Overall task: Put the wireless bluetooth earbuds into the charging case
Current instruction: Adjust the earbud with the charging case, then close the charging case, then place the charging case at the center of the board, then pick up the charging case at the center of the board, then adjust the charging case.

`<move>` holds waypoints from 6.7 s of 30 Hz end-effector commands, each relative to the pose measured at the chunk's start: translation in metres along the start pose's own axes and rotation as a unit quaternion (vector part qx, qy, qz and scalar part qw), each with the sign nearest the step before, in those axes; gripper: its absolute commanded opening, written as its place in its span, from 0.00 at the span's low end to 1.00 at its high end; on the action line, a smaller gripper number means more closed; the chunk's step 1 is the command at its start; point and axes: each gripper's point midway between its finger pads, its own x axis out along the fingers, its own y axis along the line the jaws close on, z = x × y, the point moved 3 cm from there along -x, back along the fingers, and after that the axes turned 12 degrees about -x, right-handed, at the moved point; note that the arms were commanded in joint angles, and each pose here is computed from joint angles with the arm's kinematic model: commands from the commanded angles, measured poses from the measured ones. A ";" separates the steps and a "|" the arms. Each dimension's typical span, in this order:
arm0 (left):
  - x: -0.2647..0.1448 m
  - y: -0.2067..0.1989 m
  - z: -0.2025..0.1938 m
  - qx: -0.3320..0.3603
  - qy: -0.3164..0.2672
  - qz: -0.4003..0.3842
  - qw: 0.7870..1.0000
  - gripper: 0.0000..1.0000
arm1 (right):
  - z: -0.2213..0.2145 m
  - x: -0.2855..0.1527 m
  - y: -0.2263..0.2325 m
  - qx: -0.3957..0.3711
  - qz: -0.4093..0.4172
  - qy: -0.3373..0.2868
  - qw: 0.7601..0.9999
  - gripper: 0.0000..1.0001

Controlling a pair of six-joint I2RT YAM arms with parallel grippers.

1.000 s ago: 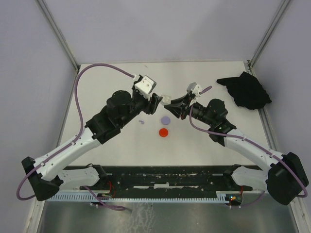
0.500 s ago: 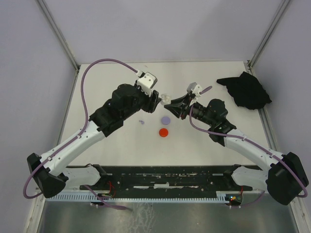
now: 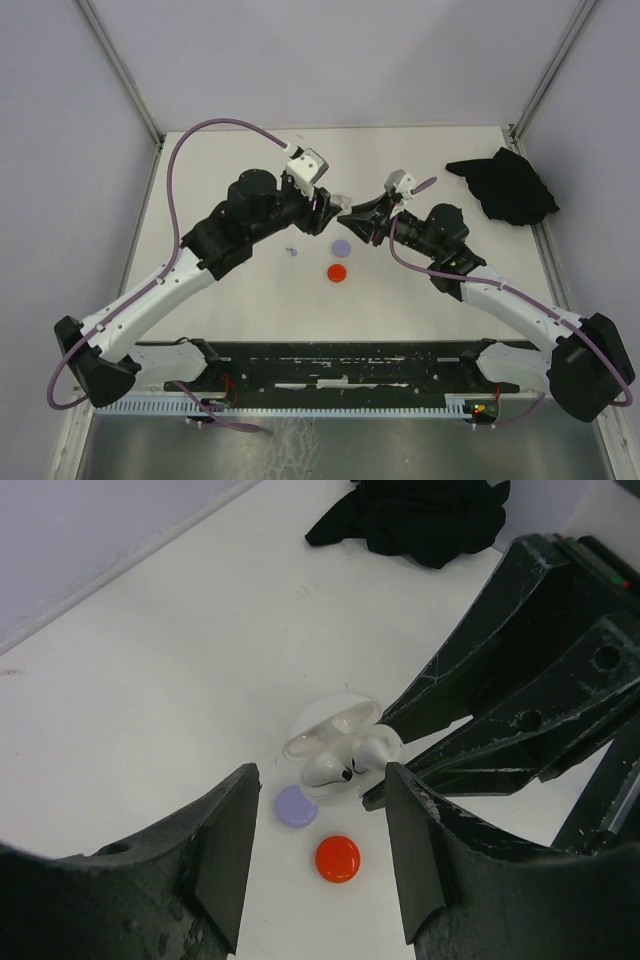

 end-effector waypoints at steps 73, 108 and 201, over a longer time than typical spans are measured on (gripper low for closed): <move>0.001 0.092 -0.029 -0.230 0.100 0.043 0.967 0.67 | -0.067 -0.026 -0.020 0.173 -0.052 0.130 0.975 0.02; -0.068 0.294 -0.168 -0.357 0.121 0.475 0.795 0.90 | -0.239 -0.053 -0.011 0.450 -0.130 0.383 0.796 0.44; -0.012 -0.009 -0.013 0.383 -0.099 -0.022 0.918 0.41 | 0.037 0.010 0.011 0.172 0.004 0.121 0.978 0.69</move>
